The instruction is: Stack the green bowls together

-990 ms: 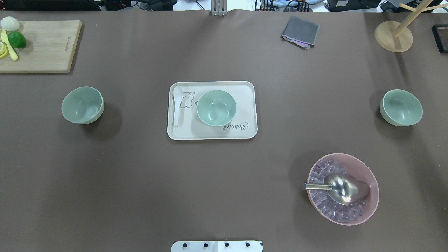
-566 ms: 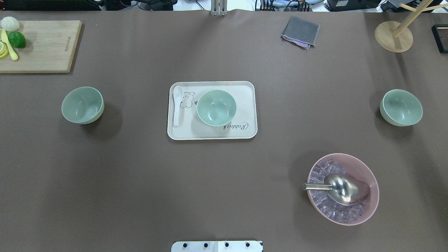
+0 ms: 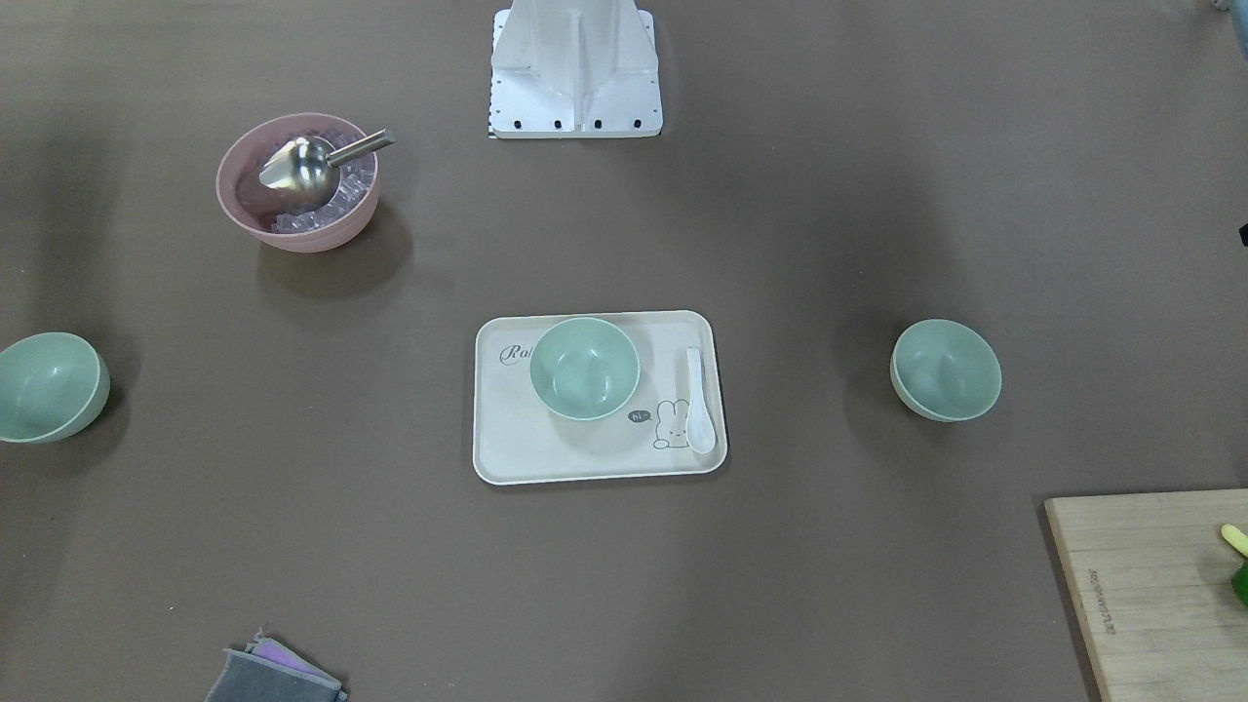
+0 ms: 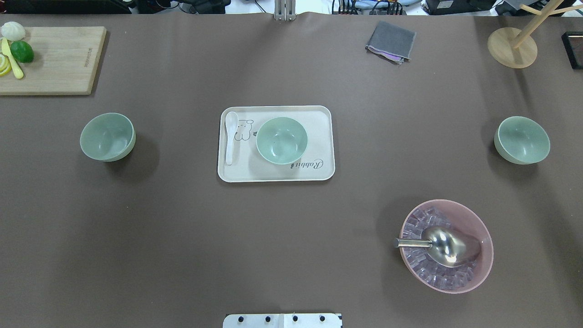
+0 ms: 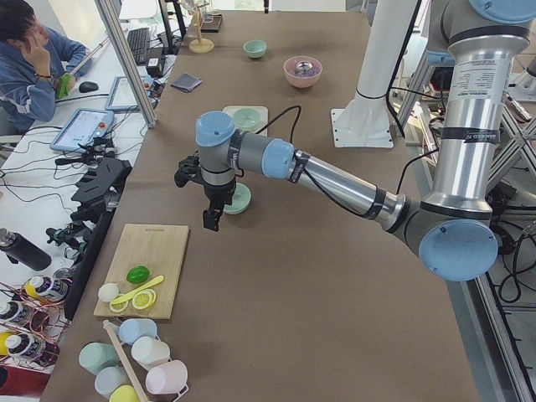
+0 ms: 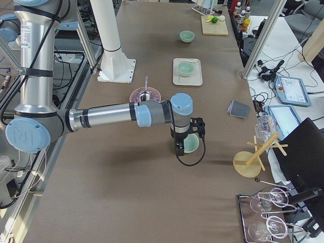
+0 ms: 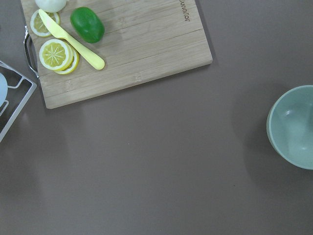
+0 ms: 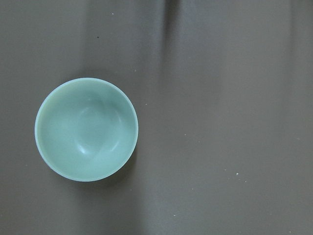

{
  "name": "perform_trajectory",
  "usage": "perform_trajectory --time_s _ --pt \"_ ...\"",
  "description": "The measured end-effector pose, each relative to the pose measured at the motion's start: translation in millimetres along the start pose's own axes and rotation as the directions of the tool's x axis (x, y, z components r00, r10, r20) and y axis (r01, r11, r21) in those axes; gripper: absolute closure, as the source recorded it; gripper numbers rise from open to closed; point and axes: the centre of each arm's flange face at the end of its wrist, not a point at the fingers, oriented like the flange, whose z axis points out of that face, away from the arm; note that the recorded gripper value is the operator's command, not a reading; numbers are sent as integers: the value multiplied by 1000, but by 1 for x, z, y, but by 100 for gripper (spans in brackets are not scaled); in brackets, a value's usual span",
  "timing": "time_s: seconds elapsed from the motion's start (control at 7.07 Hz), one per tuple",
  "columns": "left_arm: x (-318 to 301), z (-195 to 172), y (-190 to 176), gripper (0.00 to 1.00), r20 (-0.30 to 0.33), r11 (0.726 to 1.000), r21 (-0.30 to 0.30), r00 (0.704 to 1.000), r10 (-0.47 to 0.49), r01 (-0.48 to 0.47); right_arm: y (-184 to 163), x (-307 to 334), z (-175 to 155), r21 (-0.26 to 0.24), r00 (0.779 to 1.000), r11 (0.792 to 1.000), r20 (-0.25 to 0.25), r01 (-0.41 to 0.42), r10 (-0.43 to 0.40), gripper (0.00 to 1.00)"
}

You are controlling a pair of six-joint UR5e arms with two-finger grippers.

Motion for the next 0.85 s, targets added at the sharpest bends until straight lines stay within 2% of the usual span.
perform_trajectory --time_s 0.42,0.85 --pt "-43 11 11 2 -8 998 -27 998 60 -60 4 3 2 -7 1000 1000 -15 2 -2 0" --pt "-69 36 58 2 -65 999 -31 997 38 -40 25 0 -3 -5 1000 1000 -8 -6 6 0"
